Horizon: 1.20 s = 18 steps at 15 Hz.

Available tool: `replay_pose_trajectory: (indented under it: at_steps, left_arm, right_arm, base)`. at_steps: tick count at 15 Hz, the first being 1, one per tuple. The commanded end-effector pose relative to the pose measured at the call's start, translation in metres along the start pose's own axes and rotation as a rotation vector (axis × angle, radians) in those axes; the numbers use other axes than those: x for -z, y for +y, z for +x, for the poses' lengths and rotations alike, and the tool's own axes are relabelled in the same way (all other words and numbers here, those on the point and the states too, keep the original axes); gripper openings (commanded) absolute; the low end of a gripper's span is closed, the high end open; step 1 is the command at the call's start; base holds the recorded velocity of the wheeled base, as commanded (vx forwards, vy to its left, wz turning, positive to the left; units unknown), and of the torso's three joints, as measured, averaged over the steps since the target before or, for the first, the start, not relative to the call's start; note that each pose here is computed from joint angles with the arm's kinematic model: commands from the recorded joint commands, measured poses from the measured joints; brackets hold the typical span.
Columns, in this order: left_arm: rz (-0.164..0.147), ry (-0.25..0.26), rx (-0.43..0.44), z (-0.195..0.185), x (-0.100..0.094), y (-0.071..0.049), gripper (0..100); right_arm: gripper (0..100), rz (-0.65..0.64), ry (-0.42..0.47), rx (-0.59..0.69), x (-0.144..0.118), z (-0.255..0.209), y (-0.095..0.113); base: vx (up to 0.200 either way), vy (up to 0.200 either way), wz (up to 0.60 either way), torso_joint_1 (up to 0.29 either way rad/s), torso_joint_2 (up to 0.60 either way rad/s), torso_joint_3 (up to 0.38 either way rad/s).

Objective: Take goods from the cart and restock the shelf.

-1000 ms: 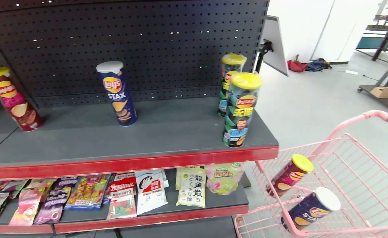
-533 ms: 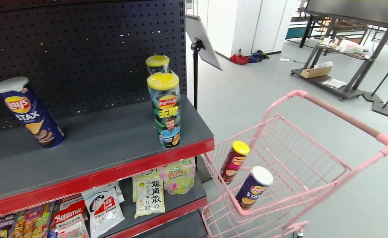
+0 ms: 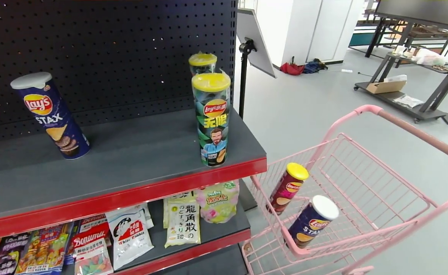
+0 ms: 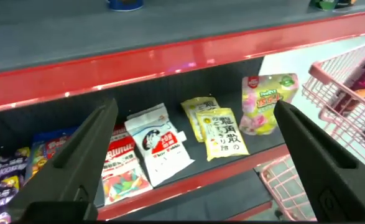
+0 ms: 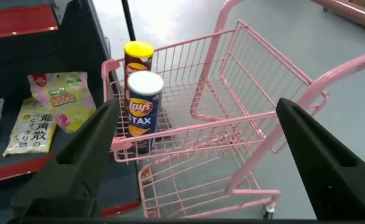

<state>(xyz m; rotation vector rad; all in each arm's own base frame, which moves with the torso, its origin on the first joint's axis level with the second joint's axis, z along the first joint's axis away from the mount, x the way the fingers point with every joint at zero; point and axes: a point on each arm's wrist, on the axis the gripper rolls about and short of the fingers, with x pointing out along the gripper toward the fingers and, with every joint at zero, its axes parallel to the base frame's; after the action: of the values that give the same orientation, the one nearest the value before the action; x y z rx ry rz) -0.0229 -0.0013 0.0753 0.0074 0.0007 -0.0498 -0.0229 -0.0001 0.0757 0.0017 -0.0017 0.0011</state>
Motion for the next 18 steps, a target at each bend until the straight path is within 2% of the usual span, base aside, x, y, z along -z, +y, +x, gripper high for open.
replay_pose_trajectory:
  at_steps: [1, 13, 16, 18]
  left_arm:
    - [0.0, 0.001, -0.001, 0.0001, 0.0, 0.0, 100]
    - [0.0, 0.001, -0.001, 0.0001, 0.0, 0.0, 100]
    - [0.0, 0.001, -0.001, 0.0001, 0.0, 0.0, 100]
    - [-0.001, 0.001, -0.001, 0.0001, 0.0, 0.0, 100]
  right_arm:
    - [100, 0.0, 0.0, -0.002, -0.0002, -0.0001, -0.0001]
    - [100, -0.003, 0.002, -0.002, 0.0002, 0.0001, -0.0001]
    - [100, -0.009, 0.005, -0.005, 0.0, 0.0001, 0.0]
    - [100, -0.011, 0.043, -0.004, -0.0031, 0.0029, 0.0001]
  base:
    - [0.0, 0.0, 0.0, -0.163, 0.37, 0.237]
    - [0.0, 0.0, 0.0, -0.165, 0.48, 0.309]
    - [0.0, 0.0, 0.0, -0.043, 0.15, 0.102]
    - [0.0, 0.0, 0.0, -0.011, 0.03, 0.018]
